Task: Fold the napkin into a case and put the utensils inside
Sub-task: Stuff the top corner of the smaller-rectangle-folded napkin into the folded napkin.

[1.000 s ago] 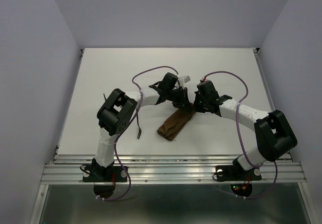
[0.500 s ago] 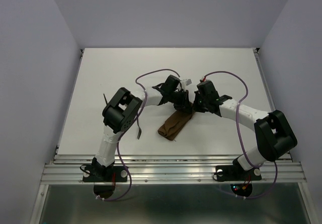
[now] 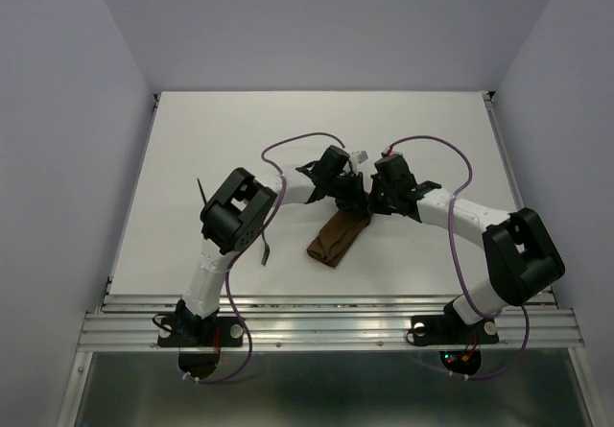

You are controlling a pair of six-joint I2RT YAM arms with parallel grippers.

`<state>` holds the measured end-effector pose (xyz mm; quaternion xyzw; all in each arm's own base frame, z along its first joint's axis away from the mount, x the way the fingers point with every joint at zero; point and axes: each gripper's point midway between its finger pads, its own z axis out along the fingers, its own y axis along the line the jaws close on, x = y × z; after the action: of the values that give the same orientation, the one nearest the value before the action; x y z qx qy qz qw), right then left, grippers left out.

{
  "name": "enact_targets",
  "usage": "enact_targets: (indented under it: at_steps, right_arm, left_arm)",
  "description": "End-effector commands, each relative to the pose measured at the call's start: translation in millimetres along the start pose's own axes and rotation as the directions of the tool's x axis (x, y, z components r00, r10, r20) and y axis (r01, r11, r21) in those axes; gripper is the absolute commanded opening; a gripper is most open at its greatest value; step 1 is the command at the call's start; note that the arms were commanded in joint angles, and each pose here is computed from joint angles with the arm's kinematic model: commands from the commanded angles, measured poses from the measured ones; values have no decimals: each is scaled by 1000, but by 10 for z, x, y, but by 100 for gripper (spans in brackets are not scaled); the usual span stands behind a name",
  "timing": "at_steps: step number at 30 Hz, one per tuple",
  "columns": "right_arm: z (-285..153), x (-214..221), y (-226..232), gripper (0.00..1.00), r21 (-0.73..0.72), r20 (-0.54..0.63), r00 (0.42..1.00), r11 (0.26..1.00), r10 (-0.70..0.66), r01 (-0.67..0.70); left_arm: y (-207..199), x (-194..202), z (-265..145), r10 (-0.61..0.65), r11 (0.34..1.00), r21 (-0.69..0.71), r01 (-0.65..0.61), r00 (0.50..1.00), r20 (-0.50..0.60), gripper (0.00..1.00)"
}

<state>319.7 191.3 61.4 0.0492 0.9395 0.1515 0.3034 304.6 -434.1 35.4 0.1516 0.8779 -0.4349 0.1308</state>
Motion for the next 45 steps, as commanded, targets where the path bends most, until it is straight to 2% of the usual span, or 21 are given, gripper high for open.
enact_targets:
  at_steps: [1,6,13,28,35,45]
  right_arm:
    - [-34,-235,224,1,-69,62,998,998,-5,9]
    - [-21,-219,196,1,-56,59,998,998,-3,6]
    - [-3,-242,209,1,-56,61,998,998,-4,7]
    - [-24,-306,257,1,-66,69,997,997,-20,24]
    - [8,-303,301,1,-83,55,998,996,-24,29]
    - [97,-256,310,1,-84,29,999,996,-25,27]
  left_arm:
    - [-211,-188,-137,72,997,-16,-70,995,73,0]
    - [-457,-207,-493,143,990,-9,-143,986,86,0]
    - [-429,-77,-672,159,987,-18,-158,985,60,0]
    - [240,228,-471,80,985,-151,-81,997,-12,0]
    - [291,299,-320,60,991,-115,-65,997,-43,0]
    - [218,172,-276,71,993,-97,-73,997,-25,0]
